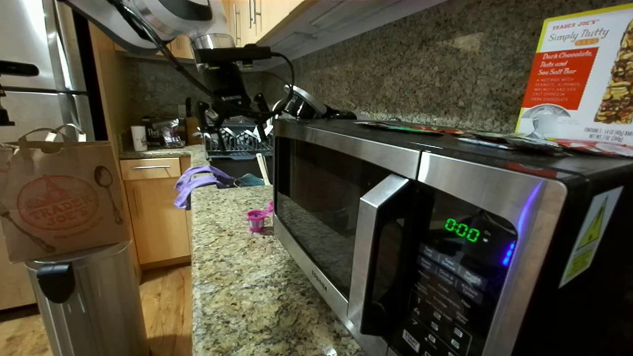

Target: Pick the sachet and put it on the microwave

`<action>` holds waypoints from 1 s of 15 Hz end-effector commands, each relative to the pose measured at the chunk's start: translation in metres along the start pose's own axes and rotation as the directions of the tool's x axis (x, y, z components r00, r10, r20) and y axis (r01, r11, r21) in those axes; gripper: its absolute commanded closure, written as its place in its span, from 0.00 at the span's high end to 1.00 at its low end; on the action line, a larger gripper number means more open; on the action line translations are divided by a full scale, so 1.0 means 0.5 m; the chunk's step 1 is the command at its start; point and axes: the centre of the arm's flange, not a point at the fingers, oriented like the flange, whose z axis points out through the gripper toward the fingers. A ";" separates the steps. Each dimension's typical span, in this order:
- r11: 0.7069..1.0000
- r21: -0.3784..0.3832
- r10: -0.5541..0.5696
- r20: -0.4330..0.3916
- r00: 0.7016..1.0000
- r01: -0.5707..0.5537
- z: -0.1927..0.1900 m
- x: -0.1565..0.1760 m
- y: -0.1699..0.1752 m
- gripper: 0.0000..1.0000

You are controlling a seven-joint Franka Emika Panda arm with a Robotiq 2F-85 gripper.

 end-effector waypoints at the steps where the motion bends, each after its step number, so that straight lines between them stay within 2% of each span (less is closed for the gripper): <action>1: 0.996 0.005 -0.094 0.068 0.993 0.094 0.012 0.038 0.025 1.00; 8: 0.994 -0.023 -0.098 0.175 0.980 0.103 0.032 0.056 0.052 1.00; 13: 0.994 0.035 -0.109 0.236 0.966 0.104 0.054 0.051 0.050 1.00; 15: 0.997 0.019 -0.072 0.258 0.964 0.069 0.065 0.046 0.059 1.00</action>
